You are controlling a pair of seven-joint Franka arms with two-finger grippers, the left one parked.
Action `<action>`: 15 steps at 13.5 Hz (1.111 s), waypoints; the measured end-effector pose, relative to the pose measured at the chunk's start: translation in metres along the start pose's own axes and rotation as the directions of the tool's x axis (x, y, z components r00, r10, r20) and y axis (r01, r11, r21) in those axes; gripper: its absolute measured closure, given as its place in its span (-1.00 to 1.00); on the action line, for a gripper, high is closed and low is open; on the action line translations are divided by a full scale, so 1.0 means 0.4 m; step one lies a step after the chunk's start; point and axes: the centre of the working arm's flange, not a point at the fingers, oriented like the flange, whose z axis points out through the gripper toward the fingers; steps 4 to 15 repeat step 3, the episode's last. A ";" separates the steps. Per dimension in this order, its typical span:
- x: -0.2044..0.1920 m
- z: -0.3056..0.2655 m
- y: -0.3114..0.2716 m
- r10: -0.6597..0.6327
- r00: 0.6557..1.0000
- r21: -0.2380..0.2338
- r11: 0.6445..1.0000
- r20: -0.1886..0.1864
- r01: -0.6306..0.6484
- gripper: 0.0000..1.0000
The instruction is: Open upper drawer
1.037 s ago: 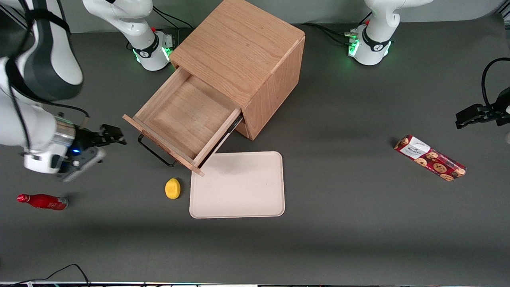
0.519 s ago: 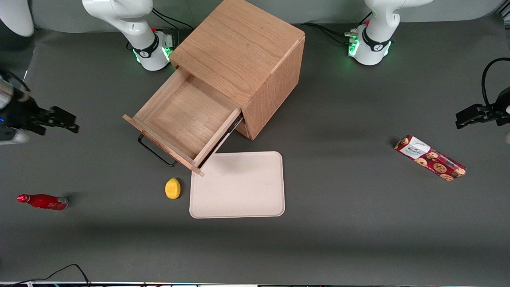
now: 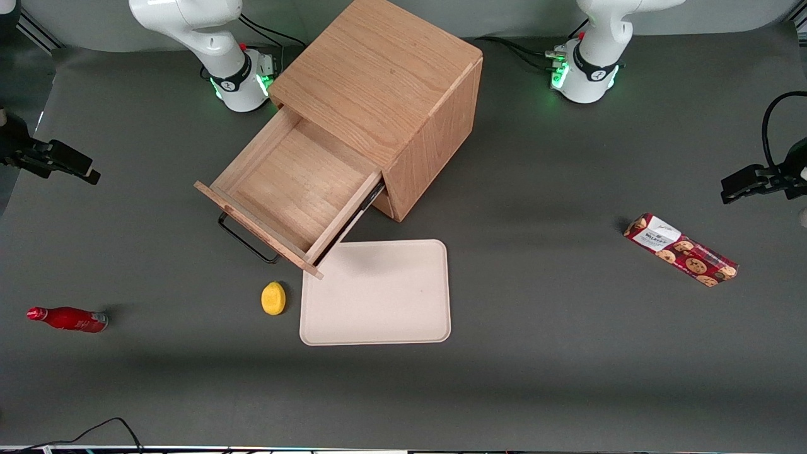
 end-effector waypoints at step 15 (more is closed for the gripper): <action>0.000 0.014 0.000 0.003 1.000 -0.002 1.000 0.011 -0.003 -1.00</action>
